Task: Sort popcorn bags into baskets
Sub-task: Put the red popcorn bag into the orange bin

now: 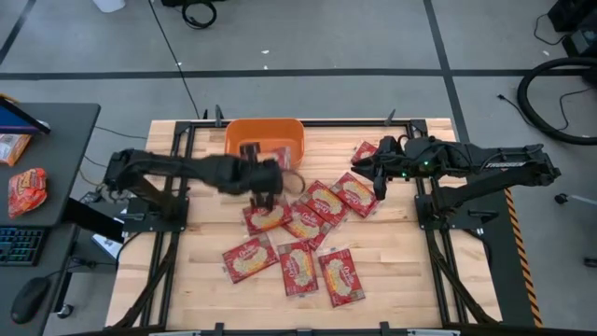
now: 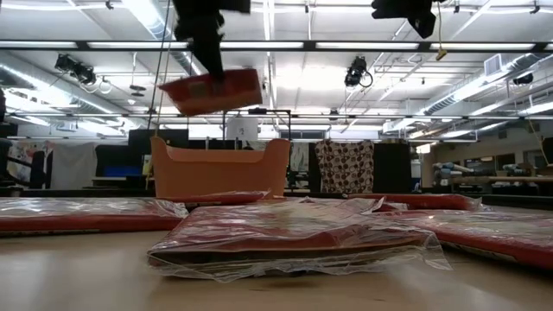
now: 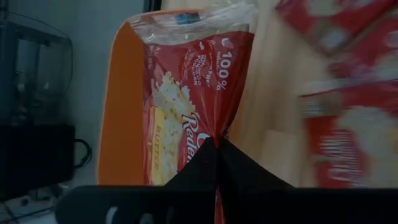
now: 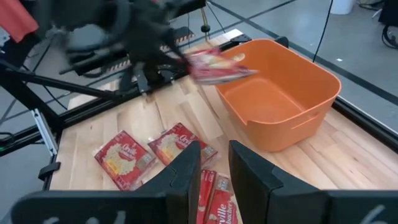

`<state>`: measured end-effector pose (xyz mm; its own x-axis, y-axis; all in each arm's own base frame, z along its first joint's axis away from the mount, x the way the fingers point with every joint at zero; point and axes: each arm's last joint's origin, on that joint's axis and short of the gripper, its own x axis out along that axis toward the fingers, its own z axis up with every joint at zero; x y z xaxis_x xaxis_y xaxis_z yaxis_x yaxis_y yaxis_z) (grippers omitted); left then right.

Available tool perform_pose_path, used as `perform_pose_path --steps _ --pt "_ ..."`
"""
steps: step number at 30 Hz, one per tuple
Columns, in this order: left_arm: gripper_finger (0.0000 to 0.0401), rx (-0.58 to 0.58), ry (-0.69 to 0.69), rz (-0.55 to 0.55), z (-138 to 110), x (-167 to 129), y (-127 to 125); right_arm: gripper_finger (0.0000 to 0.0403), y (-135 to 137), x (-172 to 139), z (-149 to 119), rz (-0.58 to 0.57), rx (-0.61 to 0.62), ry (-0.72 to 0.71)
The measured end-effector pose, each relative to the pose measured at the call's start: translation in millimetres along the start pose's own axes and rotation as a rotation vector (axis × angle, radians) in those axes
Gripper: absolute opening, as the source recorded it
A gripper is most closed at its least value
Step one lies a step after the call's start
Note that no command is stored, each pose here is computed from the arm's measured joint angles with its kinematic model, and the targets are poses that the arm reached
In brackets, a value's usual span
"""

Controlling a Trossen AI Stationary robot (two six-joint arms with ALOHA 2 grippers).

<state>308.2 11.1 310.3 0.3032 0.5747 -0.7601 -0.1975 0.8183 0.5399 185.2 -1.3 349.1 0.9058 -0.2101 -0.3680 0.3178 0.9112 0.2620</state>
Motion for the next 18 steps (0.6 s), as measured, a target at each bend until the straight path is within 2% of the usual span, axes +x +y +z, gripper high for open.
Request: perform_pose_path --steps 5,9,13,16,18 --pt "0.0005 0.058 -0.028 -0.041 2 35 27 0.0089 0 0 1 -0.020 0.003 -0.018" --pt "0.0005 0.090 0.002 -0.075 -3 67 40 0.0089 -1 0 1 -0.025 0.017 -0.020" --pt "0.0019 0.032 0.033 -0.106 -17 97 45 0.0089 -1 0 1 -0.025 0.021 -0.021" --pt "0.0053 -0.026 0.094 -0.117 -33 116 39 0.0089 -1 0 1 -0.024 0.022 -0.022" --pt "0.0083 -0.094 0.077 -0.141 -34 118 36 0.0089 -1 0 1 -0.025 0.021 -0.018"
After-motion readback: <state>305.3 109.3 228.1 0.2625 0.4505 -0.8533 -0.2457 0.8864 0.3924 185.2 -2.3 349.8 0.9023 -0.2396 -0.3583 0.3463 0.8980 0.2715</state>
